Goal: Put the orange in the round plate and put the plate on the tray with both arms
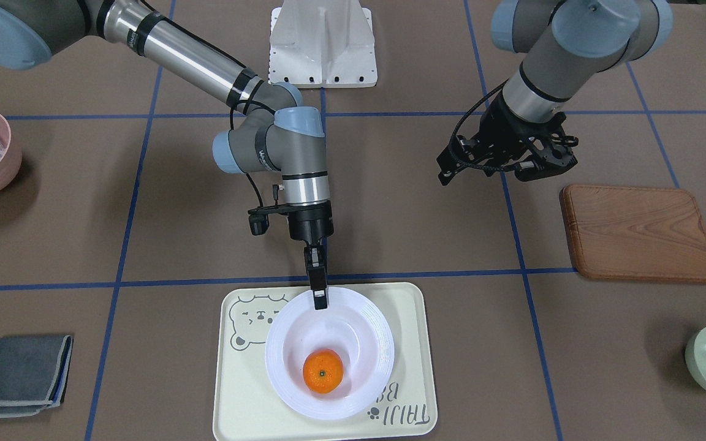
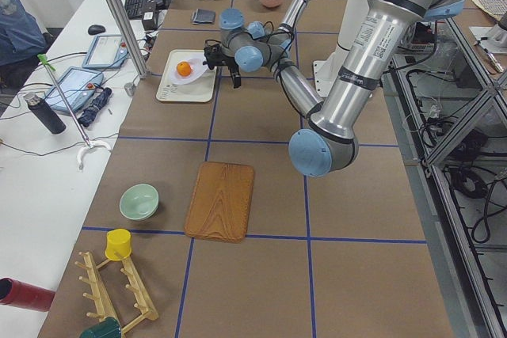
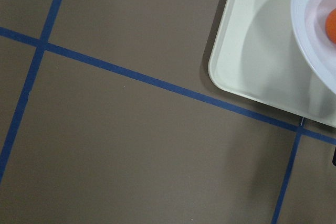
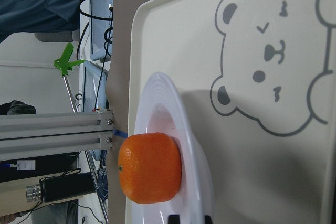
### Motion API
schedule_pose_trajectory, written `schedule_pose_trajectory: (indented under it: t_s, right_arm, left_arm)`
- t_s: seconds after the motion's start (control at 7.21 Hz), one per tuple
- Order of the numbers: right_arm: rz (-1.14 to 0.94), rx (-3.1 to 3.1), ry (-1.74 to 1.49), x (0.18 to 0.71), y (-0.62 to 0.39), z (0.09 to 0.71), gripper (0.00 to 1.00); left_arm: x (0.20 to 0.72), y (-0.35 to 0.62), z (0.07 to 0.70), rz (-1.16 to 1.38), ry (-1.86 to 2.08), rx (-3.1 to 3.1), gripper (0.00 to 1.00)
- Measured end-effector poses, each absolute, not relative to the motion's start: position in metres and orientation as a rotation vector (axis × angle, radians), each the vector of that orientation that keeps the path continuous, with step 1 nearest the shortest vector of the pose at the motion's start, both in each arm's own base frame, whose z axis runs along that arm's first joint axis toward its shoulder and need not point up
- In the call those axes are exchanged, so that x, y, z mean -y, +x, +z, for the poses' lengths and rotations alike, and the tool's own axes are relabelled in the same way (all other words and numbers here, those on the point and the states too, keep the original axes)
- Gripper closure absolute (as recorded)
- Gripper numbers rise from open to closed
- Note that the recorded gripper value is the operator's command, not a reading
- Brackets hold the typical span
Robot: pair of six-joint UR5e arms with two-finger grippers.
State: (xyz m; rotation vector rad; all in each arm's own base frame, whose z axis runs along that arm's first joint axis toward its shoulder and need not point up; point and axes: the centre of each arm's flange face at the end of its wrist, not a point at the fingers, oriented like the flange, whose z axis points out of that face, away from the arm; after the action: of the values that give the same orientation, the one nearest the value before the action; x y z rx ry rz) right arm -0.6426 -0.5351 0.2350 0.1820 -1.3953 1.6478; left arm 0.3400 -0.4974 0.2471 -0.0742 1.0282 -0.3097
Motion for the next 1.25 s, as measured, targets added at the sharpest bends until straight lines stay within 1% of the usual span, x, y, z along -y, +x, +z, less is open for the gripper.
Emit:
schedule_pose_trajectory:
  t_s: [0.42, 0.69, 0.83, 1.11, 1.25]
  right_arm:
    - [1.62, 1.409, 0.155, 0.527, -0.639, 0.227, 0.0]
    - [1.55, 1.46, 0.107, 0.497, -0.607, 0.226, 0.0]
    - [1.486, 1.468, 0.075, 0.483, -0.59, 0.23, 0.0]
    - [1.26, 1.452, 0.089, 0.463, -0.535, 0.248, 0.0]
    - [1.141, 1.427, 0.109, 0.463, -0.501, 0.262, 0.0]
  left_arm:
    - [0.497, 0.342, 0.248, -0.309, -0.074, -1.026, 0.02]
    - [0.498, 0.344, 0.25, -0.308, -0.075, -1.022, 0.02]
    - [0.499, 0.345, 0.251, -0.31, -0.074, -1.021, 0.02]
    - [0.5, 0.344, 0.253, -0.3, -0.063, -1.018, 0.02]
    - [0.502, 0.34, 0.258, -0.273, -0.045, -1.011, 0.02]
